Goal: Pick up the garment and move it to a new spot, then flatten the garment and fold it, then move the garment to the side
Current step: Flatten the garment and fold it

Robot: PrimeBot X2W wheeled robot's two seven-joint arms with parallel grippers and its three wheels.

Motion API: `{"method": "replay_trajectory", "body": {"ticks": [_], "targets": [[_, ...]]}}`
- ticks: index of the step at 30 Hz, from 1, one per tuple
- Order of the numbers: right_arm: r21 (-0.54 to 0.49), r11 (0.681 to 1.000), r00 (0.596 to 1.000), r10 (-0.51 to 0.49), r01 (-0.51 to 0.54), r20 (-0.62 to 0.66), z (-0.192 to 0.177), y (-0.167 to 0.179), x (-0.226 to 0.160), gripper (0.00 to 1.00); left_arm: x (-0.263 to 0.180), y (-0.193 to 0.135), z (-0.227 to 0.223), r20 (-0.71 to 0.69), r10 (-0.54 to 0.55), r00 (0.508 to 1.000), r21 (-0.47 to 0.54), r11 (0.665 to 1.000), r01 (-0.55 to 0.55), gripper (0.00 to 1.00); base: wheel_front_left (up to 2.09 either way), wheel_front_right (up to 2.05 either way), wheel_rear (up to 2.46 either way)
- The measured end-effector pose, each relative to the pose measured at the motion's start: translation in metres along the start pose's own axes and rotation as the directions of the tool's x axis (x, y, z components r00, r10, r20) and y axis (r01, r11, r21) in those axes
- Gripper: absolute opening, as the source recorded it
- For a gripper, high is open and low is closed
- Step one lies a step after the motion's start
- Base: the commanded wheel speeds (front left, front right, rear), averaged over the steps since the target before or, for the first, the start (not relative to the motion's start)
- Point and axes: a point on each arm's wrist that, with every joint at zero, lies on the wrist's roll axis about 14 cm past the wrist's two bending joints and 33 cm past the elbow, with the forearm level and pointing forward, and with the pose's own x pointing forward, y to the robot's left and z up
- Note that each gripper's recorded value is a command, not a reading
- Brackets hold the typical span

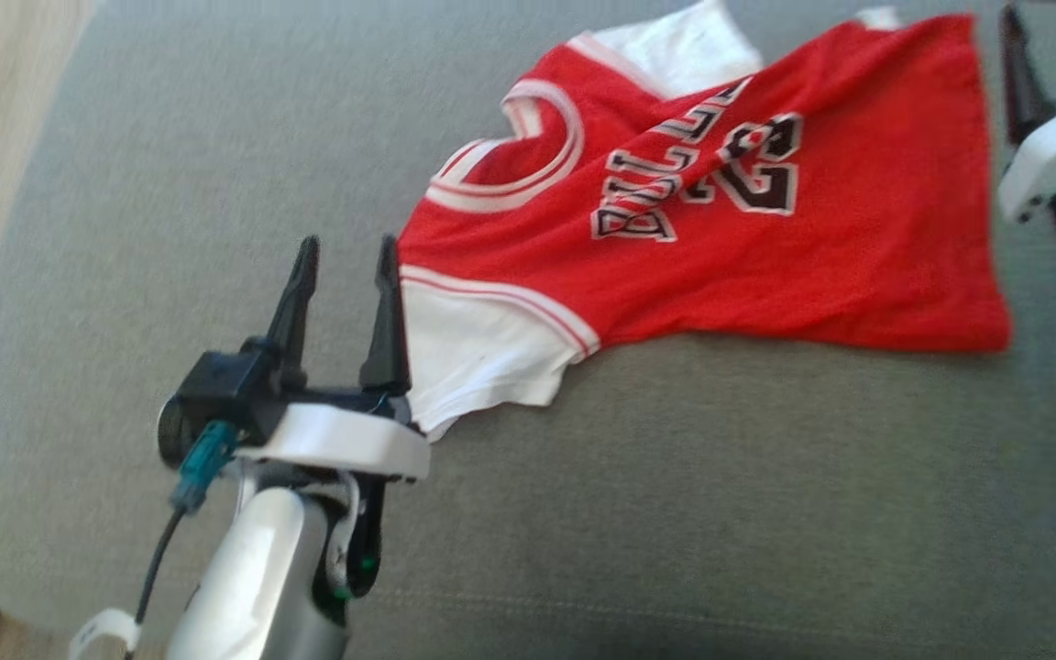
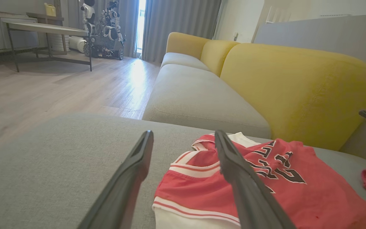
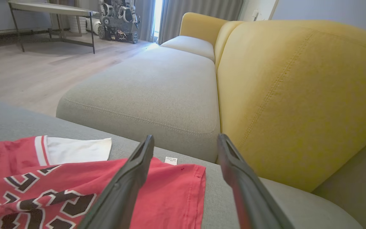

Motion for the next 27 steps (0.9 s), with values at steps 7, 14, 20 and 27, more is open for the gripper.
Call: {"method": "replay_trajectory", "body": {"ticks": [7,14,20,27], "targets": [[0.086,0.996,0.999,-0.021,0.017,0.045,0.001,-0.003,-0.058,1.0,-0.014,-0.014,0.01,0.023,-0.035,0.999,-0.025,0.999,0.036,1.0,0.0,0.0,0.0],[0.206,0.977,0.992,-0.082,0.06,0.097,-0.008,-0.011,-0.106,1.0,-0.021,-0.029,0.019,0.047,-0.078,0.996,-0.036,0.996,0.079,1.0,0.0,0.0,0.0],[0.22,0.971,0.981,-0.13,0.096,0.146,-0.016,-0.008,-0.142,1.0,-0.031,-0.034,0.004,-0.004,-0.09,0.996,-0.06,0.994,0.089,1.0,0.0,0.0,0.0],[0.324,0.939,0.97,-0.175,0.114,0.166,-0.025,0.025,-0.167,1.0,-0.036,-0.041,-0.012,-0.054,-0.111,0.992,-0.077,0.991,0.106,1.0,0.0,0.0,0.0]]}}
